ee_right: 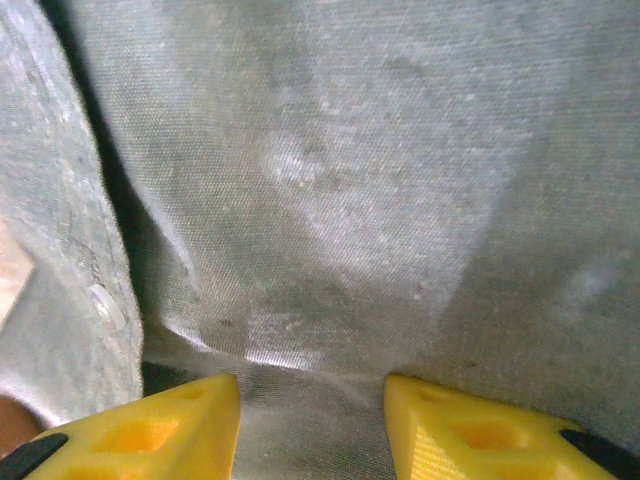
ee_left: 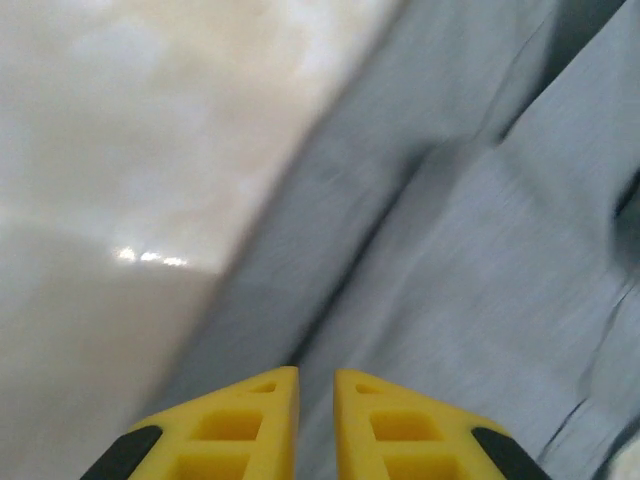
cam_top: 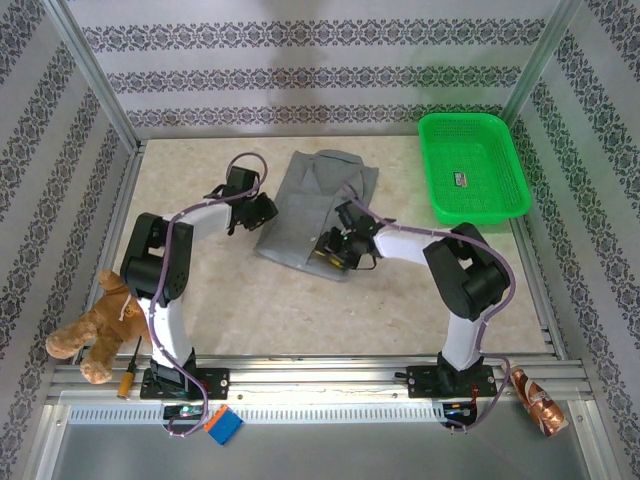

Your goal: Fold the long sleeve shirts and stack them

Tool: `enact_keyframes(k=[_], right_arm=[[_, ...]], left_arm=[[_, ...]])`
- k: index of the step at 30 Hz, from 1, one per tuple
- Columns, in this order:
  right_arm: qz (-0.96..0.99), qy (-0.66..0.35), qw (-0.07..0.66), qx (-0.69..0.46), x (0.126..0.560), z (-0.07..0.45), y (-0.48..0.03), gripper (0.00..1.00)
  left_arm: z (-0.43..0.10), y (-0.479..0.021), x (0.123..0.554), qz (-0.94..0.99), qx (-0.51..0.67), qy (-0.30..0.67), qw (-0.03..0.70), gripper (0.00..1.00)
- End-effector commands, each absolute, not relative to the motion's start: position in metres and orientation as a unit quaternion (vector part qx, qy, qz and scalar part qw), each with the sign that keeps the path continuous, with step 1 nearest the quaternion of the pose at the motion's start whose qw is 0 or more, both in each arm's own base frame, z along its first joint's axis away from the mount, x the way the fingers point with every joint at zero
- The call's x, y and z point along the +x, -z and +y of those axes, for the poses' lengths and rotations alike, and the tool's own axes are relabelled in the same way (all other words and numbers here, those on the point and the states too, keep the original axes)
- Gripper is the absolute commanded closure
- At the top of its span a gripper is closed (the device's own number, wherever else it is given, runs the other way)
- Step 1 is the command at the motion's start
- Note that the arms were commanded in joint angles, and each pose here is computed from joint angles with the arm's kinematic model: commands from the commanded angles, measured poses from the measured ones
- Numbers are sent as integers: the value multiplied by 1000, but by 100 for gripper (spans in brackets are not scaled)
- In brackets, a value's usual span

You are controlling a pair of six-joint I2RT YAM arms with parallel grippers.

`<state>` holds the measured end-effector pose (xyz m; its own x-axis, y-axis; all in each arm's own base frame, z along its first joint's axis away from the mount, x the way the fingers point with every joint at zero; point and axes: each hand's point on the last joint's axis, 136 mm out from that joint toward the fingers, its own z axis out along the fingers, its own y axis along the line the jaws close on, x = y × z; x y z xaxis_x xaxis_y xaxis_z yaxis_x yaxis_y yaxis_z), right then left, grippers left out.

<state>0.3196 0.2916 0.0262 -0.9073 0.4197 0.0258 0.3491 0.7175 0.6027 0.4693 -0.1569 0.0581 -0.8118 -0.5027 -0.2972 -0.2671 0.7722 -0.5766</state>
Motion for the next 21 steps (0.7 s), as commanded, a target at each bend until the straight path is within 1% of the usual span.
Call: enact_keyframes(k=[1,3,5,7,9,11,13,15,18,21], right_arm=[[877,-308,-8,369,275,317,21,52],[841,-335,14,424,268,343,21,52],[788,-368,52,491,261,367,19,52],[728,-404,84,548,252,397,11,52],[705,-434,86,554,246,430,-3,51],[724,-454,67,516,245,462,-22,49],[753,-464,46,464,243,482,-46,47],[786,-464,37,407,241,489,-70,45],[834,-450,25,319,238,487,-102,42],[871,-424,33,246,238,467,-126,41]], left_arm=[[-162,-71,493,906,-202,299,223,83],[-150,-89,504,901,-195,308,234,84],[-127,-116,508,901,-185,304,247,83],[-98,-148,502,901,-179,297,260,80],[-73,-180,488,900,-182,290,270,76],[-58,-209,468,895,-189,291,281,67],[-53,-231,441,888,-195,297,290,57],[-50,-240,413,886,-207,293,295,52],[-43,-239,368,886,-236,276,290,48],[-37,-233,325,879,-275,268,284,45]])
